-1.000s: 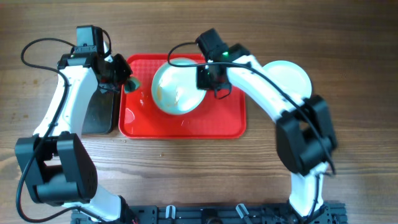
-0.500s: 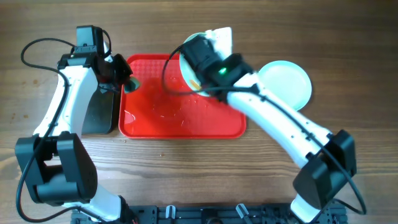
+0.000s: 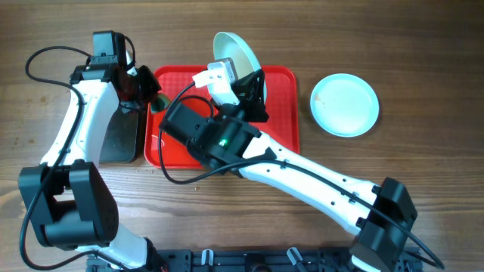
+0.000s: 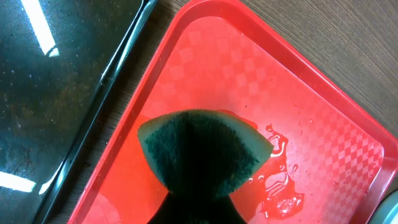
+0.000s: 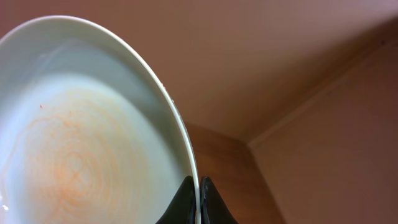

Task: Clean dirty plates on tray and stack at the side
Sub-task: 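Tilt the plate up with the right gripper, then lower it onto the tray, then lower the sponge with the left gripper and scrub the plate again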

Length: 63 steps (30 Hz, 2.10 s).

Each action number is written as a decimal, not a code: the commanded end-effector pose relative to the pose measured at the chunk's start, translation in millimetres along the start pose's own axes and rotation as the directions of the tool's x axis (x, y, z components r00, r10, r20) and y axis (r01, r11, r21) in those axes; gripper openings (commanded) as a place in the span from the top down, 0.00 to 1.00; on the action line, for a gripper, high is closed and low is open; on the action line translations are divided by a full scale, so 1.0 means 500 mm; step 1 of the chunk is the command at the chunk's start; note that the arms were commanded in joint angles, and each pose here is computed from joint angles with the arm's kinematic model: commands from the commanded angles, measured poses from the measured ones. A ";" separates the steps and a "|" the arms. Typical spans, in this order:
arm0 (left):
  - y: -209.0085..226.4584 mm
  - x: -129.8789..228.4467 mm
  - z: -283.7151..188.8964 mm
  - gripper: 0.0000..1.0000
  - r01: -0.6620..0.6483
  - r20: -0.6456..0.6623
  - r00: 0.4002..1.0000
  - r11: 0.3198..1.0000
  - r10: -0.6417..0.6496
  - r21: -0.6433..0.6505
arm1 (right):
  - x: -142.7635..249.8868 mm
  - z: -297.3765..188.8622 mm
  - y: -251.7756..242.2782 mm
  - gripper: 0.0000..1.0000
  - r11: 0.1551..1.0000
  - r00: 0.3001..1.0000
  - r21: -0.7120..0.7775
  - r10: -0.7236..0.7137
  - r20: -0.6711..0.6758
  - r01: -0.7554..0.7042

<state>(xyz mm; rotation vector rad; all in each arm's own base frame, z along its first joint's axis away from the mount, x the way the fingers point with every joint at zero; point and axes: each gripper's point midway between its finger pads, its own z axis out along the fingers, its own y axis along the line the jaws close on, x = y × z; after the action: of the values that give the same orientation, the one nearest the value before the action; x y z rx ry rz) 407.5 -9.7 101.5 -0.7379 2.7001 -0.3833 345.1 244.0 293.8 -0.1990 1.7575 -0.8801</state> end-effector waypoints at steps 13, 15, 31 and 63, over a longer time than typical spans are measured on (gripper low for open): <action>-0.002 -0.014 -0.014 0.96 -0.023 0.028 0.999 1.000 0.023 -0.001 | 0.261 0.095 0.286 0.96 0.623 0.613 -0.507 -0.055 -0.788 -0.596; -0.002 -0.014 -0.014 0.96 -0.024 0.028 0.999 1.000 0.024 -0.001 | 0.311 0.074 0.336 0.96 0.580 0.540 -0.508 -0.134 -0.831 -0.636; -0.003 -0.014 -0.014 0.96 -0.024 0.028 0.999 1.000 0.024 -0.001 | 0.264 0.140 0.395 0.55 0.272 0.745 -0.786 -0.260 -0.615 -0.554; -0.009 -0.008 -0.012 0.96 -0.029 0.023 0.999 1.000 0.028 0.001 | 0.392 0.147 0.465 0.64 0.660 0.249 -0.288 -0.155 -0.956 -0.694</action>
<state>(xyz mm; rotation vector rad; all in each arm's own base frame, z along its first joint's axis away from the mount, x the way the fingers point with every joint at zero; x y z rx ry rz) 407.0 -9.1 101.2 -0.7401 2.7013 -0.3778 394.2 278.2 6.7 0.3221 3.1377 0.2669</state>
